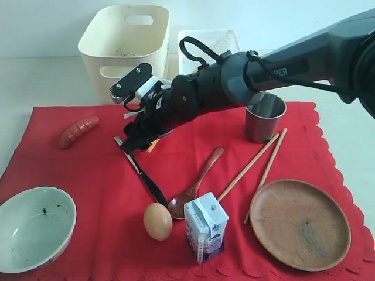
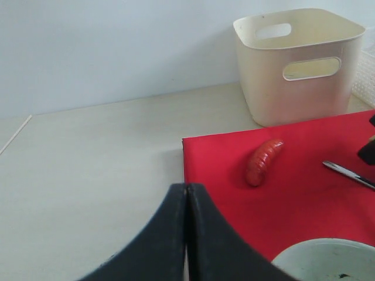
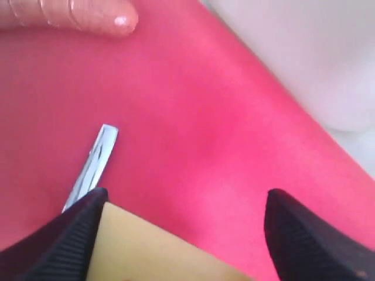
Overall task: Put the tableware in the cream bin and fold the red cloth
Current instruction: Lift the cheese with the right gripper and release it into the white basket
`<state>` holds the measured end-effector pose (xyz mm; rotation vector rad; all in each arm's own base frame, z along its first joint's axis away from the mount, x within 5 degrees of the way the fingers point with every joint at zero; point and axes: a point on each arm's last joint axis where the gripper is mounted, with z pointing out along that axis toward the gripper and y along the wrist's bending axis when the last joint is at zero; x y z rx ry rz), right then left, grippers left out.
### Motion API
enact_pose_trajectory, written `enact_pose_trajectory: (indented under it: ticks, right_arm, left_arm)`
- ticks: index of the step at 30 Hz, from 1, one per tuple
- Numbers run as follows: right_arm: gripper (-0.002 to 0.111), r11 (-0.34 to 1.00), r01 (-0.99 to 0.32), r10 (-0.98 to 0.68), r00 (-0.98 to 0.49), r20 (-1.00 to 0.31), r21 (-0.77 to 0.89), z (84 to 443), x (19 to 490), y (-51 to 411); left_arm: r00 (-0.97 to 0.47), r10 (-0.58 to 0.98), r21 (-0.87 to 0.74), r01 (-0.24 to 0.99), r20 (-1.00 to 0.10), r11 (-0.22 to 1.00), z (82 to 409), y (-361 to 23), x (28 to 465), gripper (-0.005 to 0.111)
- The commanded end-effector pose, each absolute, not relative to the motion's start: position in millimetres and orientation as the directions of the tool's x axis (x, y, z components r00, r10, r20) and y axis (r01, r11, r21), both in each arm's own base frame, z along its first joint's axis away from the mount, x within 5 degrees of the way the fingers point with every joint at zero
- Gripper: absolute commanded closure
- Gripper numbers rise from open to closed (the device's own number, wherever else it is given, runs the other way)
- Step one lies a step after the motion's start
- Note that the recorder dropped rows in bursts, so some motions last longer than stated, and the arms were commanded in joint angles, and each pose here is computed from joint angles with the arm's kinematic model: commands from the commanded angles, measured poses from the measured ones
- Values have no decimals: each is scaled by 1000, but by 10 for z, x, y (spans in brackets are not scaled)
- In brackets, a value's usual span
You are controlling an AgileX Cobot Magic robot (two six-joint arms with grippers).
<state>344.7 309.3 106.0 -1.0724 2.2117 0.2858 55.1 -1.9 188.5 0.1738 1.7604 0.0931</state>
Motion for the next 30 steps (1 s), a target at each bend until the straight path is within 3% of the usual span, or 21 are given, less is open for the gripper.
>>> enact_pose_trajectory:
  ticks: [1, 13, 23, 30]
  right_arm:
    - [108, 660, -748, -586, -455, -671, -69, 1289, 3457, 3078]
    - [108, 671, -735, -572, -432, -697, -95, 1719, 3541, 2866]
    - [108, 797, -599, -477, -550, -685, -75, 1741, 3977, 2172]
    - [108, 864, -499, -366, -529, -765, -68, 1818, 4175, 1942]
  left_arm:
    - [-179, 162, 154, 61, -970, 986, 1883, -18, 548, 107]
    - [-179, 162, 154, 61, -970, 986, 1883, -18, 548, 107]
    - [-179, 162, 154, 61, -970, 986, 1883, -18, 548, 107]
    - [-179, 162, 154, 61, -970, 986, 1883, -18, 548, 107]
